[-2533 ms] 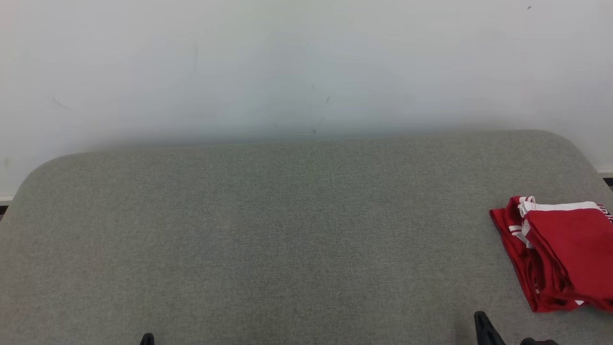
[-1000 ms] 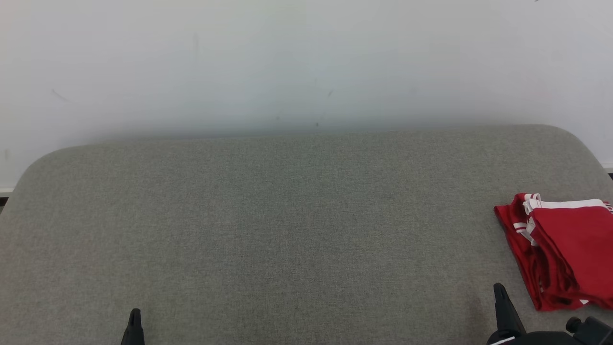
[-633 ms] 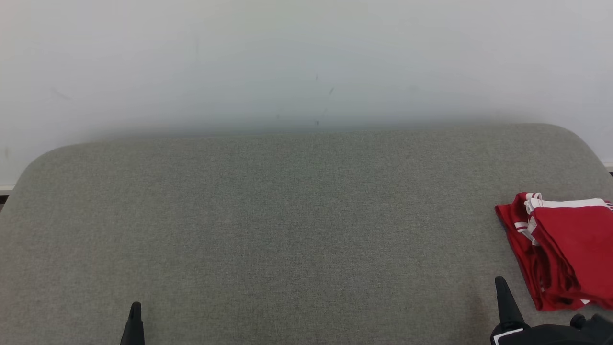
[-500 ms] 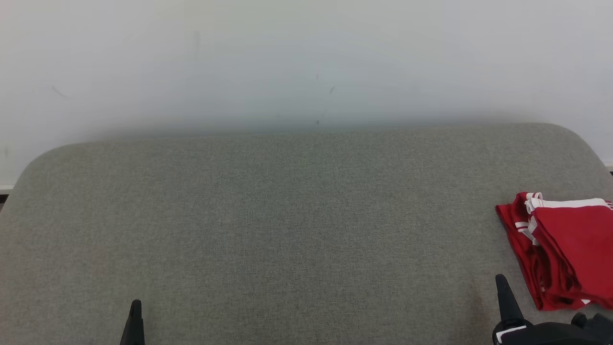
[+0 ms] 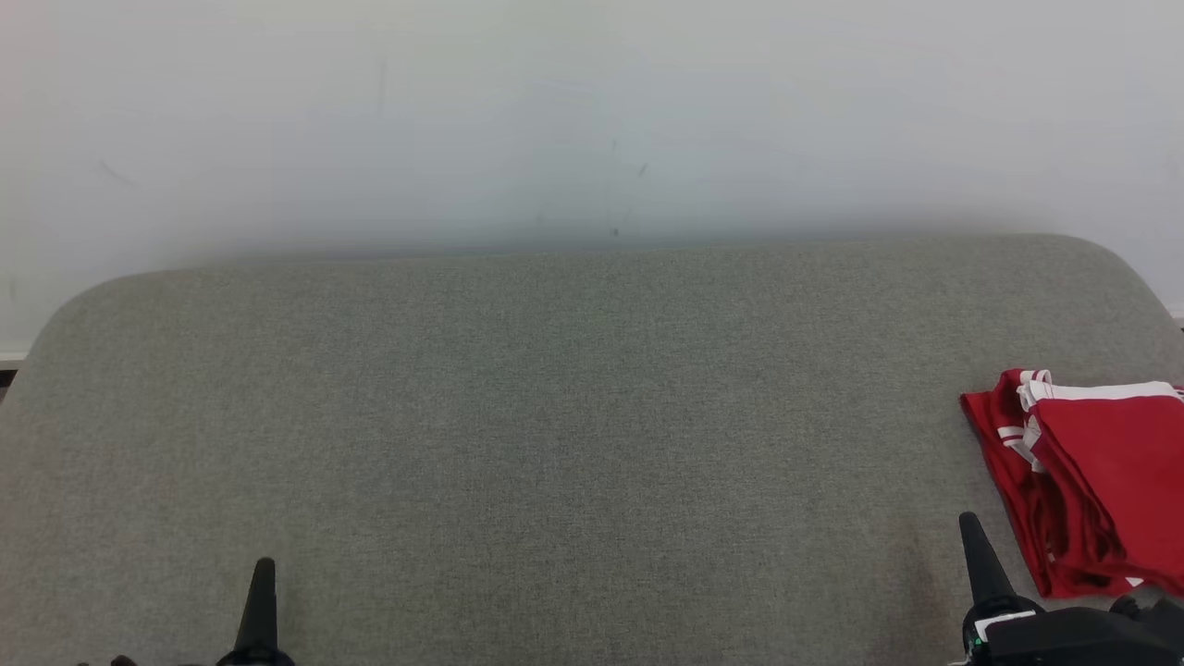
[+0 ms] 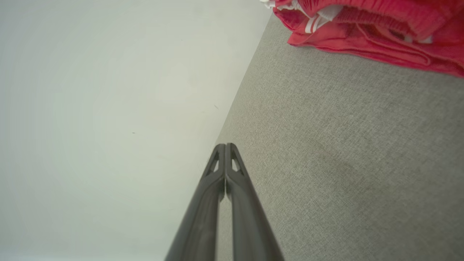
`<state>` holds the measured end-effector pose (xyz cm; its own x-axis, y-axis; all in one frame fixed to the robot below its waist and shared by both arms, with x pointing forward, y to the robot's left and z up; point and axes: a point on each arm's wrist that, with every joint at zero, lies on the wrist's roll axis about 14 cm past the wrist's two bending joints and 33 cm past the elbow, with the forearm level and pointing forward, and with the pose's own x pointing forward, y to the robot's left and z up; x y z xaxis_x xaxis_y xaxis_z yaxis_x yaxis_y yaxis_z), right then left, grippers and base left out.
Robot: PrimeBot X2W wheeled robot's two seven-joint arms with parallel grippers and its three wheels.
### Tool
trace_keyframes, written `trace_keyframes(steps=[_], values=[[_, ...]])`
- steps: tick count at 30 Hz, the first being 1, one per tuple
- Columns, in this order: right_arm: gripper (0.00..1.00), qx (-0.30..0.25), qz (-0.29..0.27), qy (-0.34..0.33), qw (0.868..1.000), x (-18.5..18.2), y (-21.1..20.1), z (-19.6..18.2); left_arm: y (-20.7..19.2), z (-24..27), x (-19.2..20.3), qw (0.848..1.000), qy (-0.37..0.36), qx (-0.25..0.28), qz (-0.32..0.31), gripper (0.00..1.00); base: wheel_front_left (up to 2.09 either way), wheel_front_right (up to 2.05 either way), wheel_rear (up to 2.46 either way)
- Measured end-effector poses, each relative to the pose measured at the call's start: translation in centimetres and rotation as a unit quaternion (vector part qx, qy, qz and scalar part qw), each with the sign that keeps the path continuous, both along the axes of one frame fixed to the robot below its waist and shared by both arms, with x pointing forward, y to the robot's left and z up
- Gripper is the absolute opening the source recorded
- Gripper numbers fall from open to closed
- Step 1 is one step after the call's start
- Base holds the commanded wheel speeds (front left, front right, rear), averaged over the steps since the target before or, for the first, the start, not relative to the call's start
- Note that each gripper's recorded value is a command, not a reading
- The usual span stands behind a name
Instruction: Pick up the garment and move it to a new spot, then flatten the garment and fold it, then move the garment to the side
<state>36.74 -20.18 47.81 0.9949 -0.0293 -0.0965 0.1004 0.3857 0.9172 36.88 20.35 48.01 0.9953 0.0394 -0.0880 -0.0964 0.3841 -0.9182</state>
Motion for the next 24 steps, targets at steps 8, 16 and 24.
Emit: trace_keyframes(steps=[8, 16, 24], values=[[0.00, 0.036, -0.001, -0.009, 0.999, 0.5, 0.0, 0.6, -0.1, 0.3, 0.3, 0.999, -0.006, -0.039, 0.000, 0.00, 0.00, 0.00, 0.00], [0.00, 0.070, -0.001, -0.014, 0.997, 0.7, 0.0, 0.8, -0.2, 0.9, 0.7, 0.997, -0.015, -0.071, -0.003, 0.00, 0.00, 0.00, 0.00], [0.00, 0.102, 0.001, -0.023, 0.994, 1.2, 0.1, 1.4, -0.2, 1.1, 0.9, 0.994, -0.019, -0.104, -0.003, 0.00, 0.00, 0.00, 0.00]])
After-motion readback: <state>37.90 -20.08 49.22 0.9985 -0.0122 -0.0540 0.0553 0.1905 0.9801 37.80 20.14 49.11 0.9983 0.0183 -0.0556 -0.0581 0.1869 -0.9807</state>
